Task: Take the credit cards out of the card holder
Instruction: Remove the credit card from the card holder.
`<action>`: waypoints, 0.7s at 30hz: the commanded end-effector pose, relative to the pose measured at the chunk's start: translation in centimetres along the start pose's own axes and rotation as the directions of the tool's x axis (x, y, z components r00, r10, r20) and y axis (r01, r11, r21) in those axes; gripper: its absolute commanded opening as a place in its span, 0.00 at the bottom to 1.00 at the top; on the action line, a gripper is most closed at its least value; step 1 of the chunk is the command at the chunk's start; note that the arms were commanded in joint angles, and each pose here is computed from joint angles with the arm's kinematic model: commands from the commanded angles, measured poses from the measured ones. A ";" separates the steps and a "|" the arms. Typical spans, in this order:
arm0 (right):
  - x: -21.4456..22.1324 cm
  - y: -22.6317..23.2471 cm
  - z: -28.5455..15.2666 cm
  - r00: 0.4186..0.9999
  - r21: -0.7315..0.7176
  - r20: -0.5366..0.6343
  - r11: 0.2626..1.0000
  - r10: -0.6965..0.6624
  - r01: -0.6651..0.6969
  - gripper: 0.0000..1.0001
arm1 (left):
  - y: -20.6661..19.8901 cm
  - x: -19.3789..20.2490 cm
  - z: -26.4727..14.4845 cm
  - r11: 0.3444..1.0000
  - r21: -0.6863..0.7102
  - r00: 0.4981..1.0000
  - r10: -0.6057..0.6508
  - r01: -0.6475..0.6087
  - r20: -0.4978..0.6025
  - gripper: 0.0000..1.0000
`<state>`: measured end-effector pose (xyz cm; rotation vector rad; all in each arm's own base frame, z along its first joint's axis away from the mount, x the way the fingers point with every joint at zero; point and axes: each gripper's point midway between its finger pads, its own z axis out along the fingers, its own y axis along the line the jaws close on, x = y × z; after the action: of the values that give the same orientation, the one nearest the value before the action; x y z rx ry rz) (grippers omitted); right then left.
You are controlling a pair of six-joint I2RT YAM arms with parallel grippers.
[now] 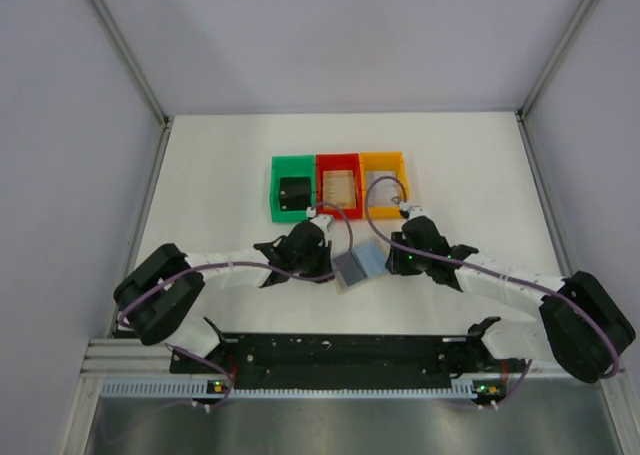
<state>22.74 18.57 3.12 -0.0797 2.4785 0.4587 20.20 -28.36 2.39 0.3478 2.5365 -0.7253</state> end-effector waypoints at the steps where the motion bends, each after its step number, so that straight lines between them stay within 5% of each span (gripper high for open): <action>1: -3.9 2.9 -2.3 0.989 -0.114 0.120 0.989 -0.082 0.096 0.36 | 0.9 0.5 -0.1 0.999 -0.030 1.000 0.011 -0.011 0.004 0.00; 8: -4.6 10.0 -3.5 0.991 -0.450 0.090 0.883 -0.104 0.133 0.46 | 2.0 1.1 -0.9 0.997 -0.076 1.000 0.009 -0.009 0.000 0.00; 21: -1.7 11.3 1.3 0.993 -0.504 -0.111 0.864 -0.039 -0.022 0.42 | 2.9 0.6 -1.7 0.993 -0.119 0.999 0.018 -0.013 0.039 0.00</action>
<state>22.10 27.77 5.37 -0.3378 2.4612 1.0204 19.93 -25.82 2.16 0.3072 2.5347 -0.6130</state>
